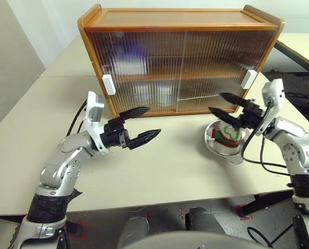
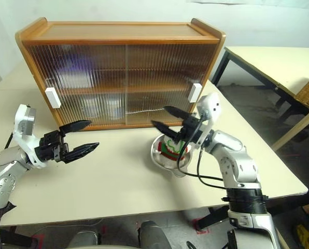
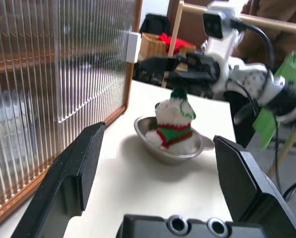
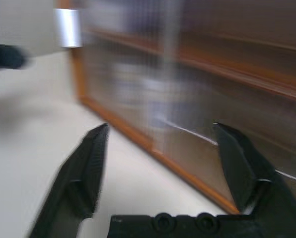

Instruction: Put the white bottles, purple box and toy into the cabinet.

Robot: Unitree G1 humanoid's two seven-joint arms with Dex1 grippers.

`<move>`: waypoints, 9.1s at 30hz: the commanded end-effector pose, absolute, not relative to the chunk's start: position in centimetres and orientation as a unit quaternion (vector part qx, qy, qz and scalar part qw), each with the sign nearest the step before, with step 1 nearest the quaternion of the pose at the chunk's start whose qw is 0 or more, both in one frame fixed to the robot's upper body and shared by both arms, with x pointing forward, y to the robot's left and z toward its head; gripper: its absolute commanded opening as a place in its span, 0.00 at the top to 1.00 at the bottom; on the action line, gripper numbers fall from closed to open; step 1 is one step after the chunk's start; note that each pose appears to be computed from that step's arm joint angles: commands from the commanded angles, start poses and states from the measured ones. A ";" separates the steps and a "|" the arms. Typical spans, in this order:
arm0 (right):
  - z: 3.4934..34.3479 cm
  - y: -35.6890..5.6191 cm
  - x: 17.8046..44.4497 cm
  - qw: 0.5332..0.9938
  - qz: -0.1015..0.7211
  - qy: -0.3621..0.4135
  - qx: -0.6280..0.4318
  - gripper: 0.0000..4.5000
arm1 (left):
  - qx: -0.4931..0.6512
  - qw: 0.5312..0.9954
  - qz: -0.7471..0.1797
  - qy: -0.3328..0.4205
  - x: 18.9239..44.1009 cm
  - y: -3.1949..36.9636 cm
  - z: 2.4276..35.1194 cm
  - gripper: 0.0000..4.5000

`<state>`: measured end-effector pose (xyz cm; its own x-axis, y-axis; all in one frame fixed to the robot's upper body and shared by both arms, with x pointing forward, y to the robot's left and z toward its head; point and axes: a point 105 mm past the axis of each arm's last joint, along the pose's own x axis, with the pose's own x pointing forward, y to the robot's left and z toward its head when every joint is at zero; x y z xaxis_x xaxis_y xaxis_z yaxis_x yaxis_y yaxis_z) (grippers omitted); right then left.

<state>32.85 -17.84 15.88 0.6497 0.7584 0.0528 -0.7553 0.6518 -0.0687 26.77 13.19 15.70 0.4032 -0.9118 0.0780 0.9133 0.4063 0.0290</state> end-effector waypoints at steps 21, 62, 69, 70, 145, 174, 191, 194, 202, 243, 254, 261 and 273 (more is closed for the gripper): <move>17.1 -28.7 38.7 0.977 0.198 -0.047 -0.066 1.00 | 0.034 0.840 -0.540 -0.045 27.1 14.0 15.2 0.00; 18.6 -19.4 39.0 0.939 0.339 0.005 -0.050 1.00 | 0.028 0.846 -0.530 -0.052 27.0 13.6 14.4 0.00; 18.6 -17.7 38.8 0.933 0.356 0.013 -0.045 1.00 | 0.028 0.847 -0.528 -0.053 26.9 13.6 14.4 0.00; 18.6 -17.6 38.8 0.933 0.357 0.014 -0.045 1.00 | 0.028 0.847 -0.528 -0.053 26.9 13.6 14.4 0.00; 18.7 -9.9 39.0 0.897 0.440 0.008 -0.032 1.00 | 0.031 0.852 -0.519 -0.055 26.9 13.3 14.3 0.00; 19.3 -20.8 30.6 0.925 0.374 0.031 -0.064 0.10 | 0.022 0.822 -0.567 -0.052 28.4 11.9 14.0 0.00; 14.6 -22.0 25.5 0.924 0.376 0.071 0.011 0.01 | 0.026 0.810 -0.583 -0.049 28.8 11.8 14.1 0.00; 14.0 -21.9 25.5 0.924 0.374 0.074 0.016 0.01 | 0.028 0.811 -0.582 -0.049 28.8 11.9 14.1 0.00; 13.1 -20.2 26.3 0.920 0.383 0.078 0.019 0.01 | 0.031 0.813 -0.578 -0.052 28.8 11.9 14.3 0.00; 6.9 -18.4 27.8 0.915 0.389 0.102 0.029 0.01 | 0.042 0.821 -0.567 -0.050 28.3 12.3 14.6 0.00; 7.5 -17.9 28.7 0.915 0.393 0.088 0.026 0.01 | 0.044 0.820 -0.569 -0.051 28.2 12.1 14.4 0.00; 8.0 -18.0 28.7 0.914 0.396 0.084 0.026 0.23 | 0.043 0.818 -0.571 -0.049 28.1 11.9 14.1 0.00; 11.8 -17.8 28.2 0.905 0.422 0.050 0.012 0.95 | 0.039 0.813 -0.579 -0.046 28.2 11.5 13.7 0.00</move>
